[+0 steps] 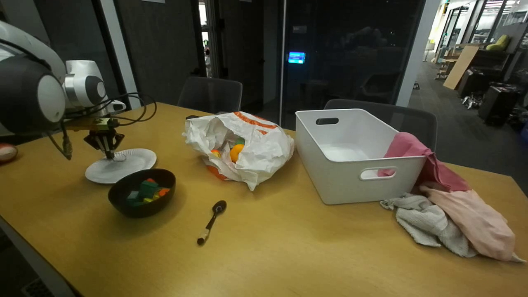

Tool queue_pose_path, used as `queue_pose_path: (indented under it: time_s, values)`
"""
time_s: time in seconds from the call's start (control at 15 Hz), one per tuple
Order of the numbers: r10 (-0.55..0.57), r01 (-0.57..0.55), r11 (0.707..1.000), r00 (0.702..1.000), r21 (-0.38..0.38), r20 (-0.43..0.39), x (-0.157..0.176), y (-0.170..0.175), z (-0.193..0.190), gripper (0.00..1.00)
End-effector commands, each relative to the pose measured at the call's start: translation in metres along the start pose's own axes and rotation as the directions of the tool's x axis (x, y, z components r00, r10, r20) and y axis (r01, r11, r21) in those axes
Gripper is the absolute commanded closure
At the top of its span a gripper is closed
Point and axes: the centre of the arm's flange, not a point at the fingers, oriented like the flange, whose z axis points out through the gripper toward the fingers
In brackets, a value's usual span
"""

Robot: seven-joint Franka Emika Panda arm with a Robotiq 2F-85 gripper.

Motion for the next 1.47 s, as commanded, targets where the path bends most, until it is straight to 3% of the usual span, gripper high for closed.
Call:
queue_pose_path:
  time_s: [0.0,0.2,0.27,0.4,0.47,0.93,1.4]
  values:
    - [-0.03,0.031,0.999,0.999,0.024,-0.037,-0.001,-0.005,-0.025,0.92]
    - [-0.027,0.028,1.0,0.999,0.014,-0.047,0.0,-0.001,-0.028,0.89]
    - [-0.026,0.026,1.0,0.998,0.005,-0.053,0.0,0.001,-0.026,0.64]
    - [-0.019,0.019,1.0,0.998,-0.001,-0.053,0.002,0.006,-0.023,0.62]
    - [-0.014,0.014,1.0,0.999,-0.006,-0.051,0.002,0.01,-0.021,0.56]
    - [0.013,-0.013,1.0,1.0,-0.009,-0.021,-0.002,0.027,-0.005,0.03]
    - [0.021,-0.021,1.0,1.0,-0.005,0.006,-0.006,0.035,0.01,0.0]
